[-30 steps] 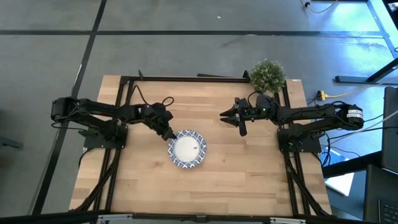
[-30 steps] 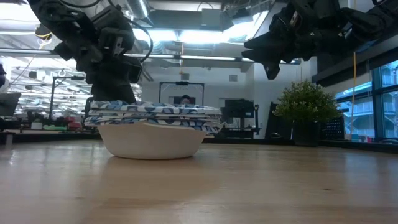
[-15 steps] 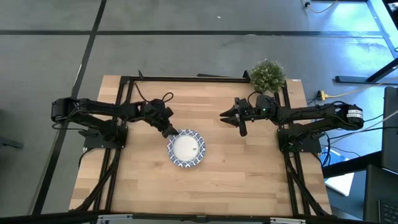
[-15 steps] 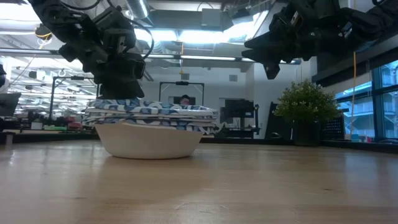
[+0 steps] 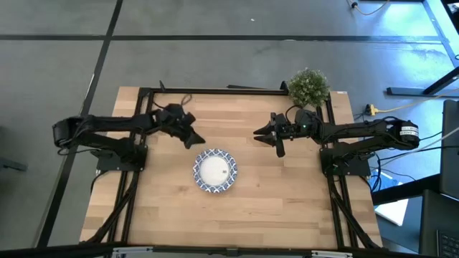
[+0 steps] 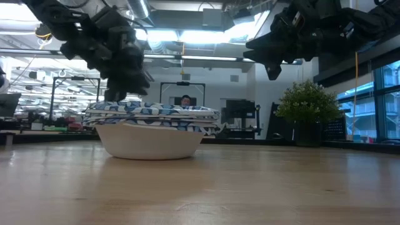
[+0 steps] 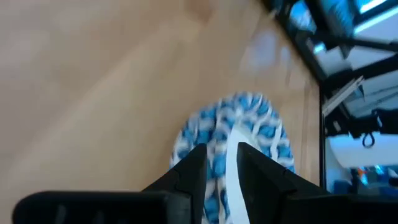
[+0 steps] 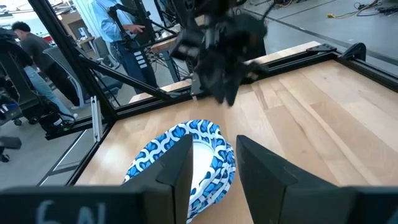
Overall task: Nest bowls inside each other
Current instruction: Return to Home Position
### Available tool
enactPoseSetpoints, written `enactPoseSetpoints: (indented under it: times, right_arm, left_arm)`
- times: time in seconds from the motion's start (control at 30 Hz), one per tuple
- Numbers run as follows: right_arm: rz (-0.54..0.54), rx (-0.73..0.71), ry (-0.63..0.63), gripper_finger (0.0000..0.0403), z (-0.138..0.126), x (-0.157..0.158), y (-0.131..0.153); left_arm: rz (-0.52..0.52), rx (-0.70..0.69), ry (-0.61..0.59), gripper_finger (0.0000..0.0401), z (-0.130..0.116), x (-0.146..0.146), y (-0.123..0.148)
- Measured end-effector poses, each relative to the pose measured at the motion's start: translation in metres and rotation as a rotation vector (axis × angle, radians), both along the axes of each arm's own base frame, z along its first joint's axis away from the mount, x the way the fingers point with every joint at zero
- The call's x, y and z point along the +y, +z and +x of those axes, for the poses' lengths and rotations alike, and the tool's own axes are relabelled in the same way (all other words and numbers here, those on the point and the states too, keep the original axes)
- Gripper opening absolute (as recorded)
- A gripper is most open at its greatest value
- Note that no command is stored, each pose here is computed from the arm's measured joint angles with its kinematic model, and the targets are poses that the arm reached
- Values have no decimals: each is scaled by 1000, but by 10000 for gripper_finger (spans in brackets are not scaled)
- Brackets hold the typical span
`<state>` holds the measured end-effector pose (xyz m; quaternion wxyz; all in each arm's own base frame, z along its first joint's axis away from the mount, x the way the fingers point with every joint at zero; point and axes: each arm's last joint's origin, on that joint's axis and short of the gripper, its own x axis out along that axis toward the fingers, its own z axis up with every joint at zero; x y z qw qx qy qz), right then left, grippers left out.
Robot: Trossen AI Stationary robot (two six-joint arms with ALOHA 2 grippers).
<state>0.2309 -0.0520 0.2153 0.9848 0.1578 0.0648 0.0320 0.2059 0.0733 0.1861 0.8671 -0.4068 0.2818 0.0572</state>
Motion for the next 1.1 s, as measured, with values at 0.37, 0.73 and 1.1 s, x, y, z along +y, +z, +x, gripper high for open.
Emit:
enactPoseSetpoints:
  times: [0.37,0.73,1.1]
  right_arm:
    - [-12,-54,1,124,-8,-3,12]
    - [-148,-69,-18,124,-26,-4,26]
    - [-195,-102,-145,124,-72,2,27]
  left_arm:
    - [392,-371,85,83,-38,10,67]
    - [710,-377,63,82,-67,-4,83]
    - [856,-243,181,82,-83,-6,82]
